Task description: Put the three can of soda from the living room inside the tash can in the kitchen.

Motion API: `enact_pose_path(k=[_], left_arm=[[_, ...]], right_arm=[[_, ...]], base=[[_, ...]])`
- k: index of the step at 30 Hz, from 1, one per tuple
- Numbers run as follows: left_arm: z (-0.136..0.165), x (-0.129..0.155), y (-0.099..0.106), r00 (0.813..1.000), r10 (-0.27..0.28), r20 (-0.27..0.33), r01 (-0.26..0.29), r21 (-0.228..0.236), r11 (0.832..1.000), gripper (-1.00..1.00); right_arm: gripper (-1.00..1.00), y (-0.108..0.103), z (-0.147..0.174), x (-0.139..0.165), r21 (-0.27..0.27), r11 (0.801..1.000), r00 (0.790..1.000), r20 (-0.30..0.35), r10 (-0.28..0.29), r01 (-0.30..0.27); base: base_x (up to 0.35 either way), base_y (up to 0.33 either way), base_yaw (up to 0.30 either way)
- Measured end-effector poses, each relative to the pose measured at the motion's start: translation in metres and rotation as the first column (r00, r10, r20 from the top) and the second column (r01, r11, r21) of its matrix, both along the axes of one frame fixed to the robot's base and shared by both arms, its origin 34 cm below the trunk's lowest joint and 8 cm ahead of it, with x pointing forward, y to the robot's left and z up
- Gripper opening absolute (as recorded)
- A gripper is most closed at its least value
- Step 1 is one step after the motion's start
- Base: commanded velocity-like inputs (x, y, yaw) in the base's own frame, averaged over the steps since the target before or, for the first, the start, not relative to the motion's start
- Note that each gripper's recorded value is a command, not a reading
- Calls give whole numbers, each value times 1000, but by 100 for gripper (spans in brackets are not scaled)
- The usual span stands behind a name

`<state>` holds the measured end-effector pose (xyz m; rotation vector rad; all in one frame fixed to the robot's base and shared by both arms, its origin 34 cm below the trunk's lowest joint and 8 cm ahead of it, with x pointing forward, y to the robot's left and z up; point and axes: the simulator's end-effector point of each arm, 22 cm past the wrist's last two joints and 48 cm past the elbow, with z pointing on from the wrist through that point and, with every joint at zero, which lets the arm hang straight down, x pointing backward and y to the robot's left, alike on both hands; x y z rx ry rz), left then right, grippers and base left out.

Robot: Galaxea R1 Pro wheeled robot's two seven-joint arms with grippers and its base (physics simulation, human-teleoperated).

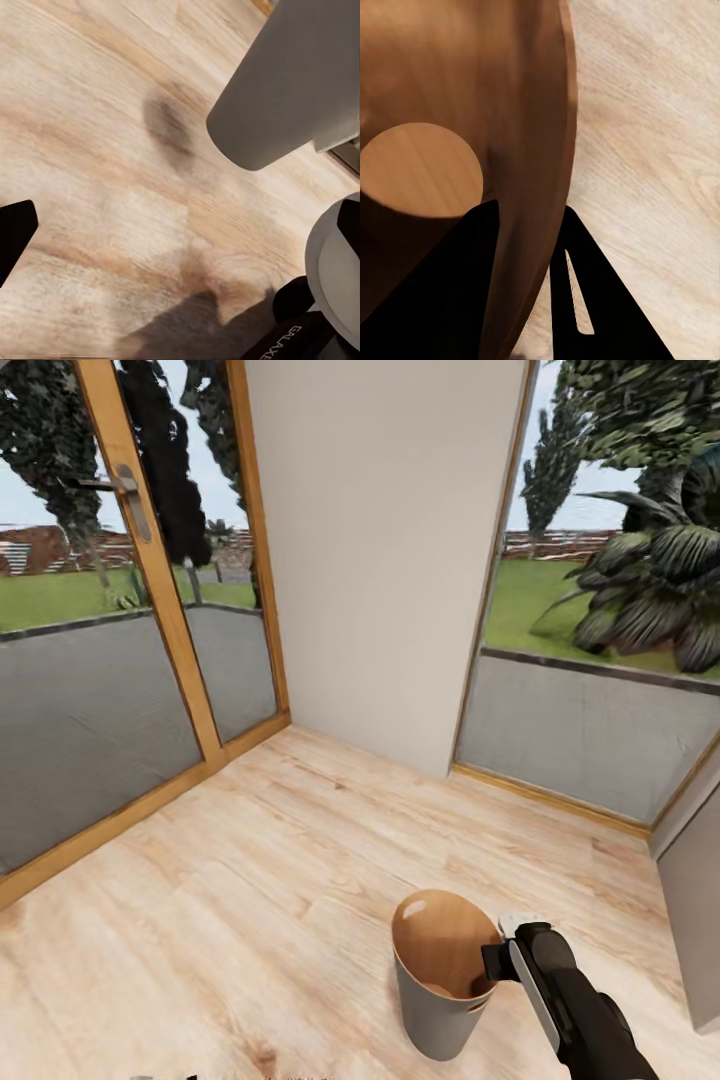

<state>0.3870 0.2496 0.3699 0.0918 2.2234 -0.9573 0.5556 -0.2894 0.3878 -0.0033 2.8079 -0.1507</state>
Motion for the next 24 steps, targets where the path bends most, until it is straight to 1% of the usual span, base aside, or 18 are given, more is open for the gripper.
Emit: enact_pose_path(k=[24], left_arm=[[-3, -2, 0, 1000, 0, -10, 0, 0, 1000, 100]], right_arm=[[-100, 0, -4, -2, 0, 1000, 1000, -9, 0, 0]], base=[[0, 0, 281]])
